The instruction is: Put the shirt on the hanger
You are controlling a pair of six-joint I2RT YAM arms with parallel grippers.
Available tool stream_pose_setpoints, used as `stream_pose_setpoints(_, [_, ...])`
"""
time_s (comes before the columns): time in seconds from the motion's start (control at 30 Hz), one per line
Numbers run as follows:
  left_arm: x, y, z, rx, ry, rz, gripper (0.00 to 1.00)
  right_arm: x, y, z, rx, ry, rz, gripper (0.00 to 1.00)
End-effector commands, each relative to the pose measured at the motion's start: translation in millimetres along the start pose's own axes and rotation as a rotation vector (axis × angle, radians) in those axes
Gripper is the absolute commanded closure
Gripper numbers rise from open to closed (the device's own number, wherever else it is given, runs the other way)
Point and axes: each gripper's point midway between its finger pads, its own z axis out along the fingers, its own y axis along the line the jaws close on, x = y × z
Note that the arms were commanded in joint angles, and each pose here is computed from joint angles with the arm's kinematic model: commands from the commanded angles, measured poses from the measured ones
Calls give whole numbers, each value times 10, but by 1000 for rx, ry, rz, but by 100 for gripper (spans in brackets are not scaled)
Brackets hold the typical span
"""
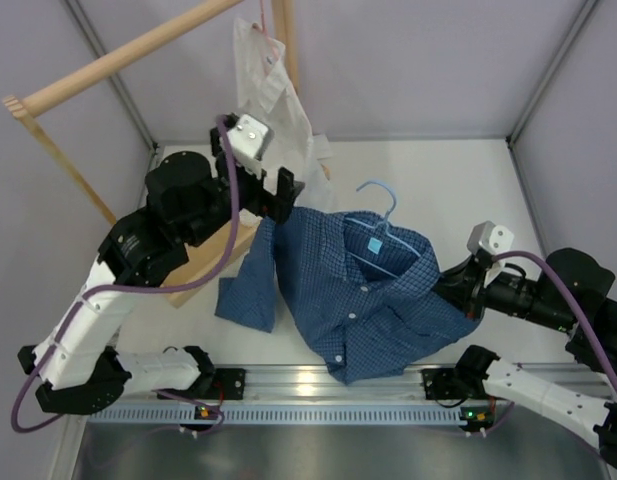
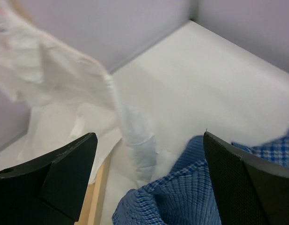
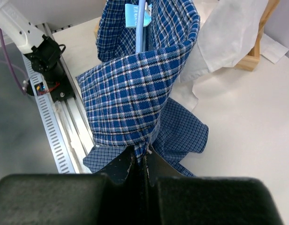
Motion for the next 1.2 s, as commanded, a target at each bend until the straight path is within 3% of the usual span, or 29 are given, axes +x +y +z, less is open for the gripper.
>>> stream_pose_setpoints(0.0, [-576,893,-736,-502,-266,-296,2,-551,-39,132,7,-178,-1,100])
stream_pose_setpoints(0.17, [-567,925,-1446,-468,-455,-459,2,-1019,56,337,-78,-265,-15,100])
stream_pose_setpoints(0.43, [354,470,-1451,-237,-364,-280,2,-2043,-172,786,-18,-408,97,100])
stream_pose_setpoints(0.57, [614,277,-1484,-134,-420,-204,2,-2725,-213,762,-17,-528,73,100])
stream_pose_setpoints(0.6, [634,290,-1552,-138,-453,-205,2,-2792,-230,913,-25,-524,73,100])
stream_pose_setpoints(0.73, [768,387,-1516,-203,-455,-186,2,-3392,-180,674,-51,-680,28,100])
stream_pose_setpoints(0.97, [867,485,-1565,-266,-455,-184,2,-3659,-128,785,-103,-790,-7,100])
stream_pose_setpoints(1.17, [912,527,-1574,-296,-454,-168,2,-3142,-110,1528,-176,-712,75,100])
